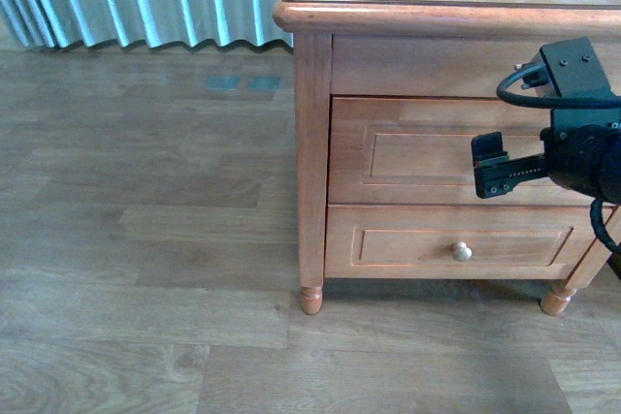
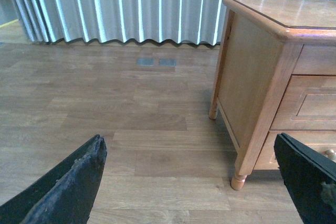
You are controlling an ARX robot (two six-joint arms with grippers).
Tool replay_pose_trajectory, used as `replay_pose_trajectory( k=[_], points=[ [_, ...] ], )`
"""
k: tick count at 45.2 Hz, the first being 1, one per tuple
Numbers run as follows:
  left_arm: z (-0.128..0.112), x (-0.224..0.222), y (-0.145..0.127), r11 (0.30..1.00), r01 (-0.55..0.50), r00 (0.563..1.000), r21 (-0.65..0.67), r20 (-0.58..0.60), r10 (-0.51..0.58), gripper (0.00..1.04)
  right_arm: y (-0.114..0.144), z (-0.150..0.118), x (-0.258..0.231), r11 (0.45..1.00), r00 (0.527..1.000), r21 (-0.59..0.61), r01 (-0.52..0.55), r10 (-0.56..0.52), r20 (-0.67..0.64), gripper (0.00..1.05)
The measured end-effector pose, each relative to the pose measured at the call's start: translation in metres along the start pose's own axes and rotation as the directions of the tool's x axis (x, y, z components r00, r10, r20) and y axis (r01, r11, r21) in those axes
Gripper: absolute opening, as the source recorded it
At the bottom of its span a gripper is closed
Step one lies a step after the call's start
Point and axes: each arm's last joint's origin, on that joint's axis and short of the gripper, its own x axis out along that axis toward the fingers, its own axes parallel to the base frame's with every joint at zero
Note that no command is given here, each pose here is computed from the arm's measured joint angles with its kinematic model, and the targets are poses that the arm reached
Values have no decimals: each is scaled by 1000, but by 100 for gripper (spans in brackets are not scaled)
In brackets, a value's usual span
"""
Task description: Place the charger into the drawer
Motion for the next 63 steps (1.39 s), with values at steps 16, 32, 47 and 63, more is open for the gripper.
replay_pose_trajectory(
  k=[16, 32, 47, 63],
  points=[
    [0, 0, 0, 1000, 0, 1000, 0, 0, 0, 99, -40, 6, -93, 999, 998, 31, -17, 15, 56, 96],
    [0, 0, 0, 1000, 0, 1000, 0, 0, 0, 99, -86, 17, -195, 981, 992, 190, 49, -71, 107, 96],
    [0, 0, 0, 1000, 0, 1000, 0, 0, 0, 99, -87, 18, -201, 973, 985, 220, 75, -107, 137, 94],
    [0, 0, 0, 1000, 0, 1000, 0, -1, 0, 99, -31, -1, -239, 974, 938, 191, 124, -178, 297, 23]
  ],
)
